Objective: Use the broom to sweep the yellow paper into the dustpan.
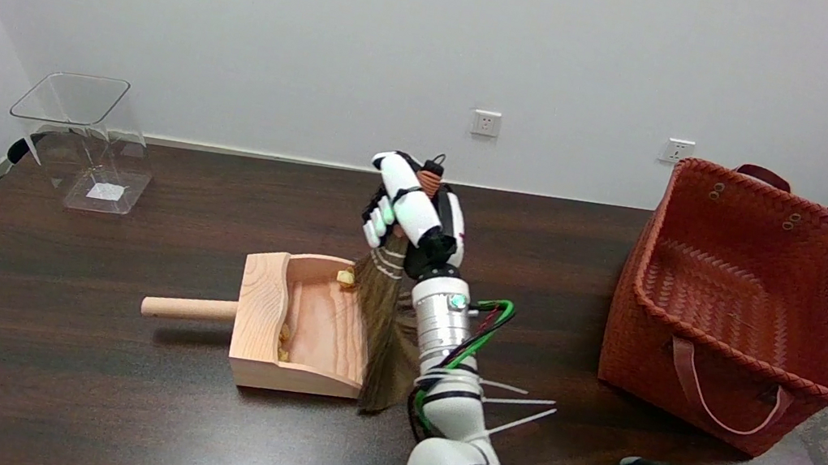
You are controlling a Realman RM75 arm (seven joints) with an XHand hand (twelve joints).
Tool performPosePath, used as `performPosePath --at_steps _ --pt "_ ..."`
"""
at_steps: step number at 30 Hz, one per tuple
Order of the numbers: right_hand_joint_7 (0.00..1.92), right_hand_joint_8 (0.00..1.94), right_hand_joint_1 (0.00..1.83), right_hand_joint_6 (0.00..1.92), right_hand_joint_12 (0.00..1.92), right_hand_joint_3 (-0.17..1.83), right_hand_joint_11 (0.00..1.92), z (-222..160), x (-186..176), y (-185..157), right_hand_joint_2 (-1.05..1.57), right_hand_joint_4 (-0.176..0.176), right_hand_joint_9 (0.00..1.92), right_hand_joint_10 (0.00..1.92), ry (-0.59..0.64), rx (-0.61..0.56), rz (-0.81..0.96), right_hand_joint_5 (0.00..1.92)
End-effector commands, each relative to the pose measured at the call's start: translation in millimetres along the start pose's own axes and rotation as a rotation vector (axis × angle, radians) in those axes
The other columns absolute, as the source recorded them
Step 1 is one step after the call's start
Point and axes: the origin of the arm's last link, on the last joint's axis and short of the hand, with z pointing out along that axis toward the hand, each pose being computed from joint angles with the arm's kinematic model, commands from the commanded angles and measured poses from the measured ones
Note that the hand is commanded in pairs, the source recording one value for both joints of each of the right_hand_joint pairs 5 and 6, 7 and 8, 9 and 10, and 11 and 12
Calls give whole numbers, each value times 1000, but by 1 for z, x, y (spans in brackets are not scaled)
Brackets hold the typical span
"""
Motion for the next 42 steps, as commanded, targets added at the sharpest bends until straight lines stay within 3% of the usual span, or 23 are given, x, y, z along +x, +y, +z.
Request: performPosePath --at_steps 1,14,30,42 --pt "1920 1920 741 1920 1920 332 1920 -17 -57 -8 1571 0 1920 1920 -4 -10 96 1920" --pt "1920 1920 743 1920 1920 327 1920 -11 -75 -28 1571 0 1920 1920 -6 20 95 1920" --pt "1920 1920 789 1920 1920 298 1920 4 -53 -77 1571 0 1920 1920 -7 162 -213 1920" --pt "1920 1920 825 1920 1920 372 1920 3 -27 -132 1571 0 1920 1920 59 315 -457 1920"
